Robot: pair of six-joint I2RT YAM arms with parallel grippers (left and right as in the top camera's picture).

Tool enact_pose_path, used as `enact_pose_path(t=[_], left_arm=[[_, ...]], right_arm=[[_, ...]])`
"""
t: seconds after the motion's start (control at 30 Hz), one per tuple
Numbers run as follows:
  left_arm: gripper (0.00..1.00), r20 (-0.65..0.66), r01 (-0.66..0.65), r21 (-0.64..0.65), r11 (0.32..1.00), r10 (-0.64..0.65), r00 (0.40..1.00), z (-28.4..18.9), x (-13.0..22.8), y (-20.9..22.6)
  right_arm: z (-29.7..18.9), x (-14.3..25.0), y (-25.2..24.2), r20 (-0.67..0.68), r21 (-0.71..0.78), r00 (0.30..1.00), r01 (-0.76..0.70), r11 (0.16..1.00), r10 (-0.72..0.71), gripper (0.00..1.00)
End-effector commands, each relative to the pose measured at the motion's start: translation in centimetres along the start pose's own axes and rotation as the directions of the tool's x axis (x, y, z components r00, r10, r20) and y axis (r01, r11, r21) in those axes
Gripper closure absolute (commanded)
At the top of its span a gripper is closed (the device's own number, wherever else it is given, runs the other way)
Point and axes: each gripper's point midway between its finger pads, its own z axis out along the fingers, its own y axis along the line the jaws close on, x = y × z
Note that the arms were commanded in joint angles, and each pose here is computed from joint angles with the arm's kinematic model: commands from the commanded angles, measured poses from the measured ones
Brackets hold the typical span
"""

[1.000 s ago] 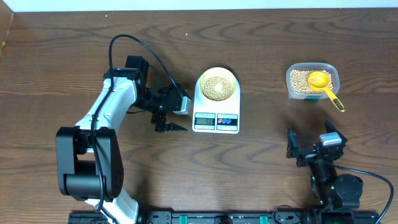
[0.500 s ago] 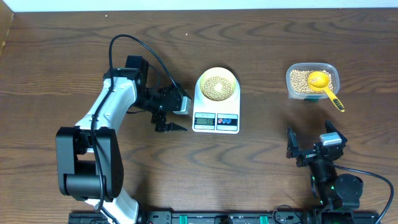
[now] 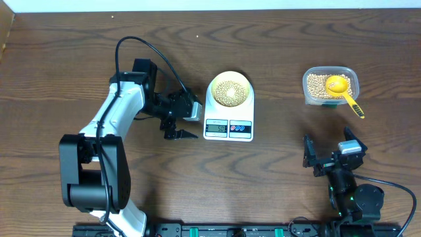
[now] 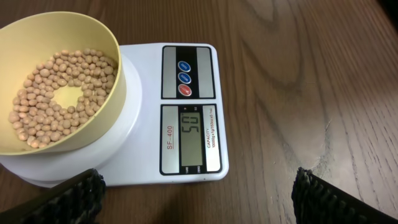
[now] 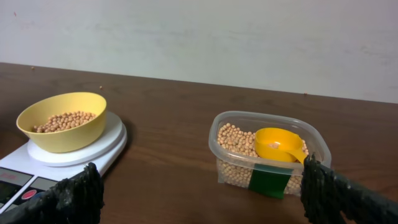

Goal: Scoop item into bowl and weigh 50g on scale

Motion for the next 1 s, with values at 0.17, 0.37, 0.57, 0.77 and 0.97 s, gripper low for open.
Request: enact_pose_path(t=[0.17, 0.37, 0.57, 0.77, 0.97], left_arm=[[0.02, -0.095, -0.015, 0.011, 1.000, 0.016, 0.995, -0.2, 1.6, -0.3], [0.02, -0.097, -0.021, 0.002, 1.000, 0.021, 0.995, -0.2, 1.7, -0.1], [0.02, -0.109, 0.029, 0.092, 0.995, -0.019, 0.994, 0.5, 1.1, -2.3], [0.02, -0.244, 0.208, 0.086, 0.974, -0.182, 0.953, 2.4, 1.1, -2.6], [0.02, -0.275, 0.446, -0.056, 0.893, -0.443, 0.853, 3.2, 1.2, -1.0]], right_arm=[[0.0, 0.0, 0.0, 0.001, 0.001, 1.000, 0.017, 1.000, -0.017, 0.01], [0.0, 0.0, 0.0, 0.001, 0.001, 1.000, 0.017, 1.000, -0.017, 0.01], [0.0, 0.0, 0.0, 0.001, 0.001, 1.000, 0.017, 1.000, -0.017, 0.01], [0.0, 0.0, 0.0, 0.001, 0.001, 1.000, 0.017, 1.000, -0.017, 0.01], [0.0, 0.0, 0.0, 0.001, 0.001, 1.000, 0.017, 1.000, -0.017, 0.01]])
